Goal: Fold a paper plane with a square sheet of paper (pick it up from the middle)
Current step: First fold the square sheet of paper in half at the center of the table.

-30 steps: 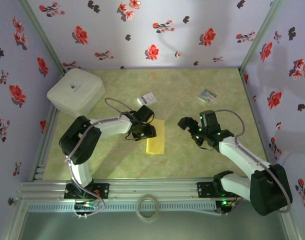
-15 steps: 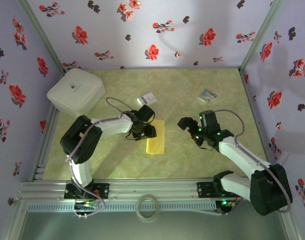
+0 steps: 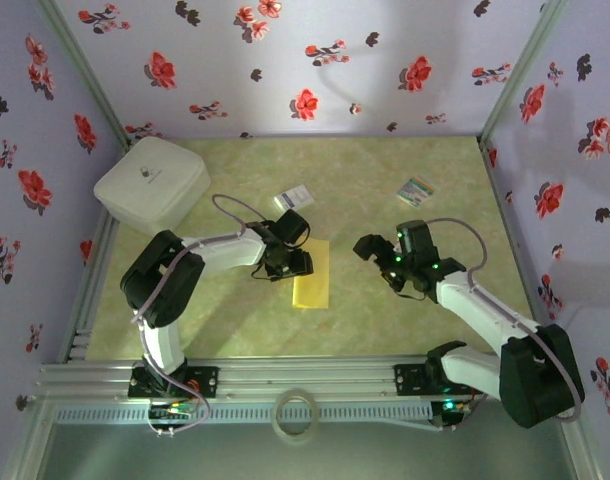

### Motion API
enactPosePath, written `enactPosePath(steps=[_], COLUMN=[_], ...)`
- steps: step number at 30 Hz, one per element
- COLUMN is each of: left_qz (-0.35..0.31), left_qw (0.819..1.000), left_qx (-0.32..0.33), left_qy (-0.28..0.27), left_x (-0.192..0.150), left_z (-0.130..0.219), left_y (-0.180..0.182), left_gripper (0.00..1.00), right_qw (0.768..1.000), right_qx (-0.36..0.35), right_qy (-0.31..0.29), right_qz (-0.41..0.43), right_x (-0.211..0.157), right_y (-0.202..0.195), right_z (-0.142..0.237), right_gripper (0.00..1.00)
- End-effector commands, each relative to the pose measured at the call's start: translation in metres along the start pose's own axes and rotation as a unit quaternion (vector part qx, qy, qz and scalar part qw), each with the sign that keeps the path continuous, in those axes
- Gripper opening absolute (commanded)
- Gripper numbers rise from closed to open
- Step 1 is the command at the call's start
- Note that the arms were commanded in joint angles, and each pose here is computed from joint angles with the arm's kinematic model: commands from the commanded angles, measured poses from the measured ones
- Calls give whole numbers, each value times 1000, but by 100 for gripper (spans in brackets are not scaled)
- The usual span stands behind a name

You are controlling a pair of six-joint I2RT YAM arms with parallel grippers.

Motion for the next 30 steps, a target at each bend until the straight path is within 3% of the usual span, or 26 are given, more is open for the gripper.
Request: enactPosePath(steps=[1, 23, 26, 30], left_qz=[4, 17, 13, 8], left_qw=[999, 999, 999, 999], left_qx=[32, 41, 40, 39], left_qy=[16, 20, 20, 21], left_x=[-10, -14, -14, -14], left_z=[-30, -33, -33, -33], left_y=[16, 20, 19, 19], left_gripper=[58, 58, 58, 58], right_qw=[1000, 1000, 999, 998], right_qx=[12, 10, 18, 26], right_qy=[6, 16, 24, 47], right_qz=[17, 22, 26, 33], right_x=[-1, -4, -7, -16], right_y=[13, 16, 19, 24], right_z=[2, -4, -8, -18], right_gripper=[97, 96, 88, 61])
Point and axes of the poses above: each hand's point on the last joint's axis, 136 mm out from that joint toward the fingers, its own z axis back along the fingers, its own y axis along the line the jaws close on, x = y × z, the point moved 2 cm from there along z, back along the fingers, and after that the axes turned 9 degrees about -z, right-handed, at the moved point
